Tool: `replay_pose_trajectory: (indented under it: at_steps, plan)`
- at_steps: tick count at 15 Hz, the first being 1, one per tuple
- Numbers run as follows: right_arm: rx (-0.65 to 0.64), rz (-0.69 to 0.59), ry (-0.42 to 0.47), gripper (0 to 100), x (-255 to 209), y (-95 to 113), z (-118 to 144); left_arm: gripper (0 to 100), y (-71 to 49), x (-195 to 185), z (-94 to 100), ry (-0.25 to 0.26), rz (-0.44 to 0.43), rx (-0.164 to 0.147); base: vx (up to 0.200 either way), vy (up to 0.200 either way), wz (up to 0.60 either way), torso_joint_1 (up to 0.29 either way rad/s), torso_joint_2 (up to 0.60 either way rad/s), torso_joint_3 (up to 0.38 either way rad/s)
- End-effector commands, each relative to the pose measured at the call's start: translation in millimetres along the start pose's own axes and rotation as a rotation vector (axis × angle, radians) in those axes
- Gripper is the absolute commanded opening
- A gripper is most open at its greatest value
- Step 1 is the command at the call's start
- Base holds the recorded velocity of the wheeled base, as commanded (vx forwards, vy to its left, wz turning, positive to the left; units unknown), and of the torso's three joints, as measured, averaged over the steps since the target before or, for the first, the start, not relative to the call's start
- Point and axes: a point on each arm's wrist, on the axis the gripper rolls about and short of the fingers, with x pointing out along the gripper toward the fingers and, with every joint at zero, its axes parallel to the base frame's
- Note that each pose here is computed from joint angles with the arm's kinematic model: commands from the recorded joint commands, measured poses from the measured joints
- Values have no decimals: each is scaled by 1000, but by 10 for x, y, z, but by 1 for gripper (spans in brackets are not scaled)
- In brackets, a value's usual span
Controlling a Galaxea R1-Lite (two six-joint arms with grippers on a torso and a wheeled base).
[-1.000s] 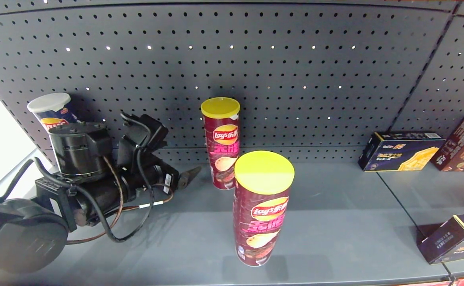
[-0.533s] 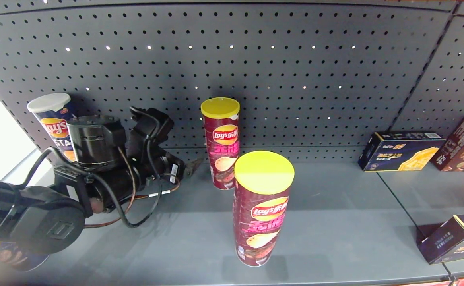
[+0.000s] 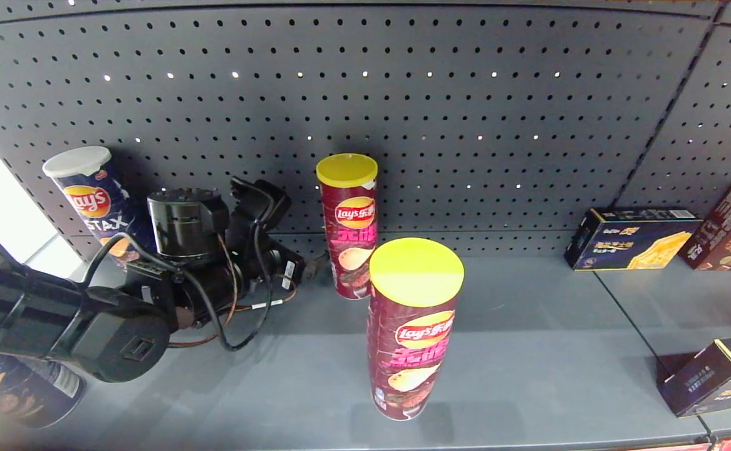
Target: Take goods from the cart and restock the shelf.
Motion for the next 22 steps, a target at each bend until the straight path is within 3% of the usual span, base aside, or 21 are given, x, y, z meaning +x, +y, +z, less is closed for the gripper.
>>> replay_pose_trajectory:
  at_steps: [1, 10, 12, 22]
  plan:
    - [0, 0, 1, 100, 1, 0, 1, 100, -34, 60, -34, 16, -8, 2, 0, 0, 0, 0, 0, 0]
    - [0, 0, 1, 100, 1, 0, 1, 100, -181, 162, 5, 6, -36, 8, 0, 0, 0, 0, 0, 0]
    - [0, 0, 1, 100, 1, 0, 1, 100, -171, 162, -16, 16, -21, -3, 0, 0, 0, 0, 0, 0]
    - [0, 0, 1, 100, 1, 0, 1, 100, -194, 75, -28, 22, -34, 1, 0, 0, 0, 0, 0, 0]
